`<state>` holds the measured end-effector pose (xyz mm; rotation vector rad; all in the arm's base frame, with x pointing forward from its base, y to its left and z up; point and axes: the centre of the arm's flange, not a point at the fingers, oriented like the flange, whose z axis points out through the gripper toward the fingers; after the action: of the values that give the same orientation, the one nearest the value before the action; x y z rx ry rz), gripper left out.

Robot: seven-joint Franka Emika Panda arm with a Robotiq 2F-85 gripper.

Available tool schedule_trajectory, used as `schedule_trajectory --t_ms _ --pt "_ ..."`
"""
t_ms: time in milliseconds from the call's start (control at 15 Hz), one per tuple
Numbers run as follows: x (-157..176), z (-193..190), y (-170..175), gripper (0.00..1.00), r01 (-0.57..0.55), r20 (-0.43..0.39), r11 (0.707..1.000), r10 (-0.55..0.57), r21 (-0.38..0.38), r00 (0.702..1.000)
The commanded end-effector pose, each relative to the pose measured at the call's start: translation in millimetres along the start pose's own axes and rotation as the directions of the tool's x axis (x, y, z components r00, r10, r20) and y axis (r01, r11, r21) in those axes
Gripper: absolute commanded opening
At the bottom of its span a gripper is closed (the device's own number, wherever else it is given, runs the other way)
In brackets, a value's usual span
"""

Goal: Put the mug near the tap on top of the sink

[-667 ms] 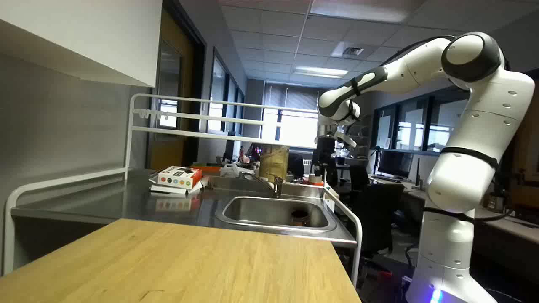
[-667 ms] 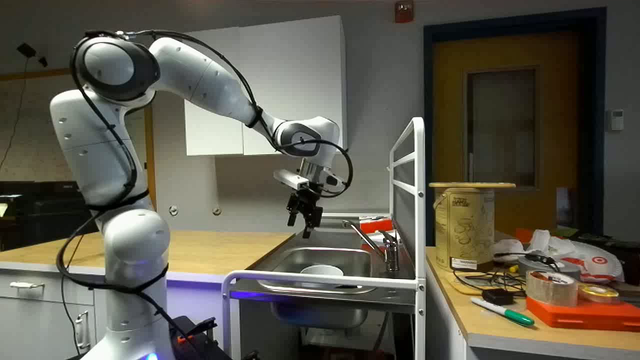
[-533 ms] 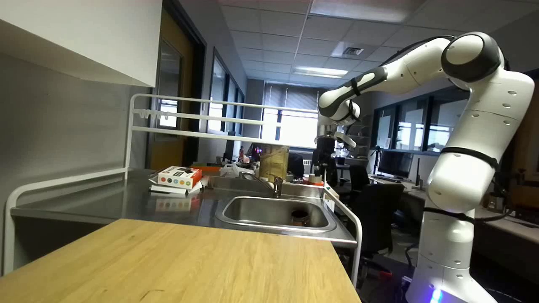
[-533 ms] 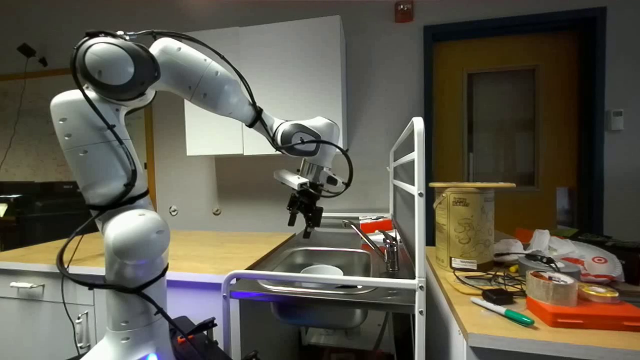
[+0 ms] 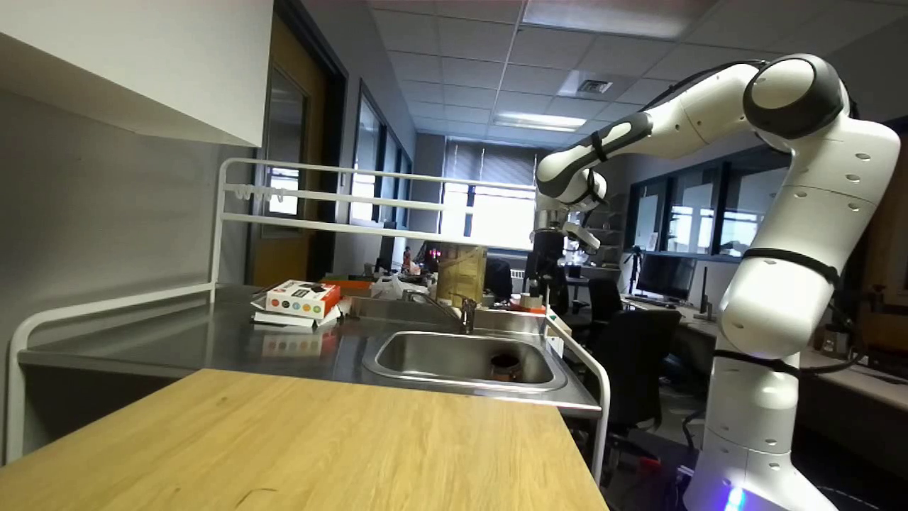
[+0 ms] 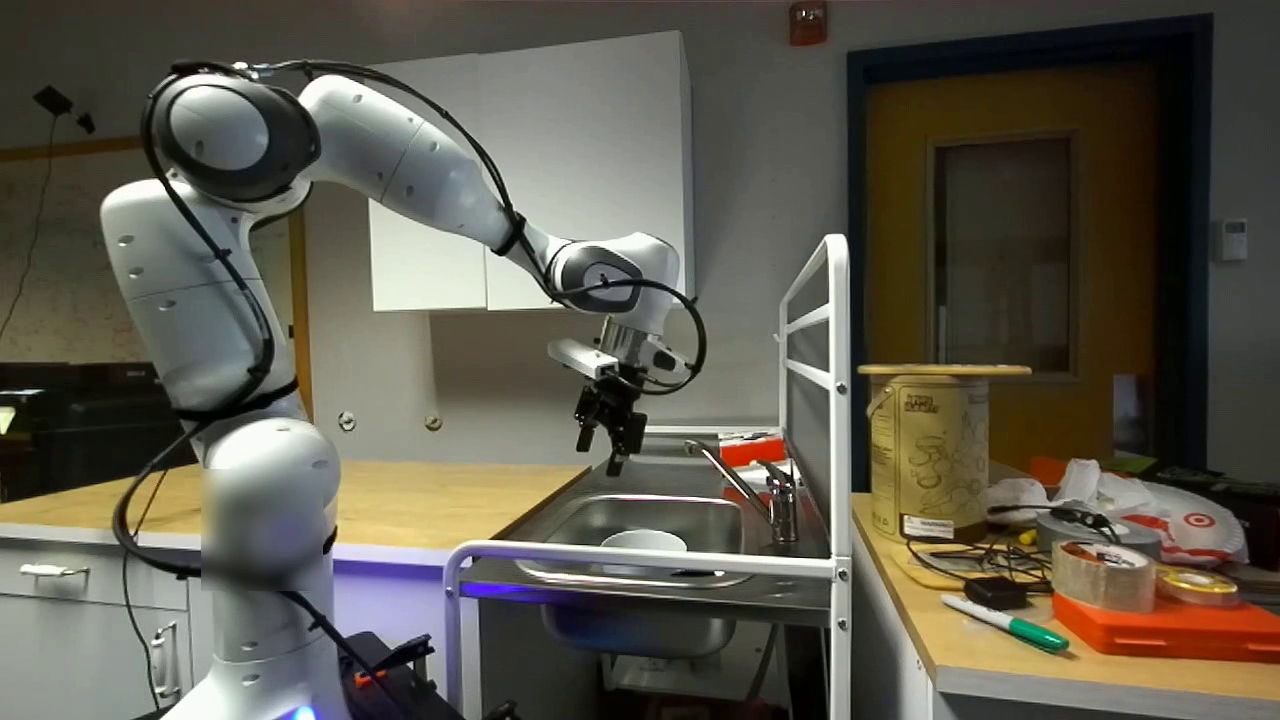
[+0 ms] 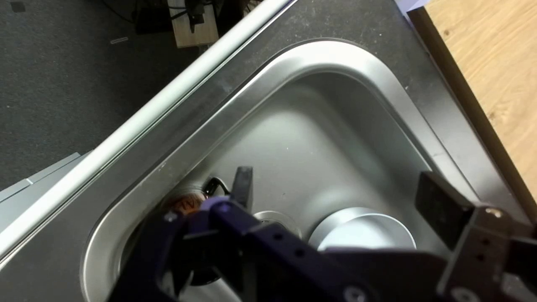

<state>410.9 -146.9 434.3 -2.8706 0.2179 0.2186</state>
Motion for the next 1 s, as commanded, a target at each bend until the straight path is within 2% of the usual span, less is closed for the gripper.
schedule_trajectory --t_ms 0,467,800,933 --pt "0 0 0 1.00 0.000 0.000 1.000 0.000 0.000 1.000" --pt "3 0 2 1.00 -0.010 -0.002 1.000 0.010 0.001 1.000" --pt "29 8 19 1.00 -0.076 -0.016 0.997 0.076 0.015 0.997" --pt "47 14 28 1.00 -0.137 -0.046 0.990 0.138 0.012 0.989"
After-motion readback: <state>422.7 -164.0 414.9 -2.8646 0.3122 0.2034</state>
